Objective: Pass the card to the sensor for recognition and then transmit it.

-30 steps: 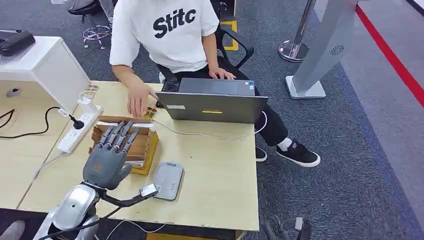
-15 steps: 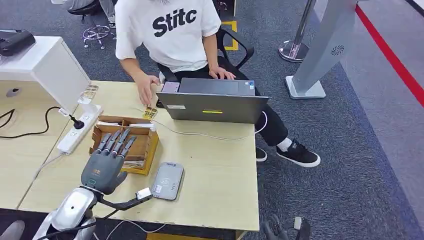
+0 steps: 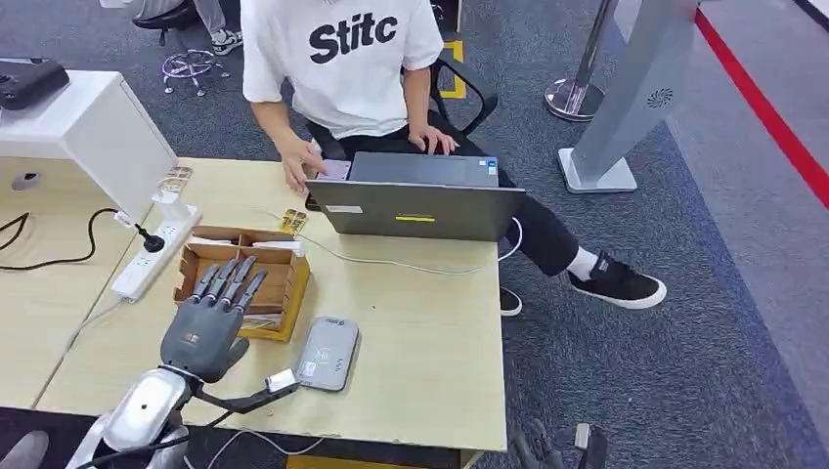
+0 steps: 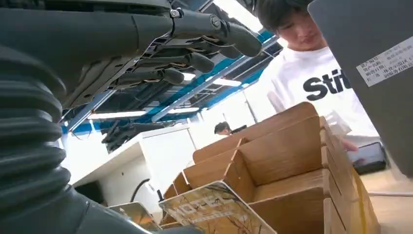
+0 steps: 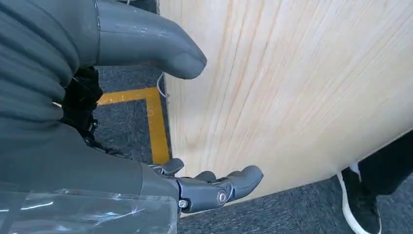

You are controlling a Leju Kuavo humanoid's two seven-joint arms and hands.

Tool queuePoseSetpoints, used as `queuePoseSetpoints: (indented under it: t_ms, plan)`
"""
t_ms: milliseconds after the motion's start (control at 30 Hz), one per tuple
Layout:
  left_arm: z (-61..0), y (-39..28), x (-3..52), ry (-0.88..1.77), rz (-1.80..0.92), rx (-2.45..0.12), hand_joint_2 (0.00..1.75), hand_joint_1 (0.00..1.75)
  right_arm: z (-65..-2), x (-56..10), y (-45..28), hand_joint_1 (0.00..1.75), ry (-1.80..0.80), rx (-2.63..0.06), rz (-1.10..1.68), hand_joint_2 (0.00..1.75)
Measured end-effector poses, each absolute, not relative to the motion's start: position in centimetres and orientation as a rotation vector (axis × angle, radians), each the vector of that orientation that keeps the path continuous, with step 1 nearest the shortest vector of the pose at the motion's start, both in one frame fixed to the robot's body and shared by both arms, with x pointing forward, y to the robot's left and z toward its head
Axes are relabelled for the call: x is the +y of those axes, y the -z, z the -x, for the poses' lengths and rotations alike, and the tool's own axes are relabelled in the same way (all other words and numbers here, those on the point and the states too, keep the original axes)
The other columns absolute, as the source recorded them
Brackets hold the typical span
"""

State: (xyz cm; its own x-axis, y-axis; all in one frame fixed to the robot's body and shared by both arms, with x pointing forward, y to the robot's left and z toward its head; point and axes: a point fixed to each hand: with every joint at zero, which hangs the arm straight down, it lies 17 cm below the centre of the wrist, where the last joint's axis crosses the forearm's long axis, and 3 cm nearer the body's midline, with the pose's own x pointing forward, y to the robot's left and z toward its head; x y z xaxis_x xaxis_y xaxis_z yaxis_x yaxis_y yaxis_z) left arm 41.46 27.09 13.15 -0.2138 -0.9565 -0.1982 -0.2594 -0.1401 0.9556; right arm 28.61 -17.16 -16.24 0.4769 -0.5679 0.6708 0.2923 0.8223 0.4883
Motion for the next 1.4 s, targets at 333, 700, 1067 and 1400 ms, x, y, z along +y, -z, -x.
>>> queuePoseSetpoints:
  t_ms: [333, 700, 1067, 1400]
  plan:
    - [-41.4, -11.8, 27.0, 1.421, -1.37, -1.479, 1.75, 0.0, -28.6, -16.9, 16.2, 0.0, 0.524, -0.937, -0.334, 1.75]
    - [-41.0, -11.1, 26.9, 1.425, -1.349, -1.485, 1.75, 0.0, -28.6, -16.8, 16.1, 0.0, 0.526, -0.938, -0.338, 1.75]
    - [-40.9, -11.1, 27.0, 1.427, -1.343, -1.489, 1.75, 0.0, -28.6, -16.8, 16.1, 0.0, 0.525, -0.938, -0.339, 1.75]
    - [-40.9, -11.1, 27.4, 1.42, -1.345, -1.484, 1.75, 0.0, -28.6, -16.8, 16.1, 0.0, 0.525, -0.937, -0.339, 1.75]
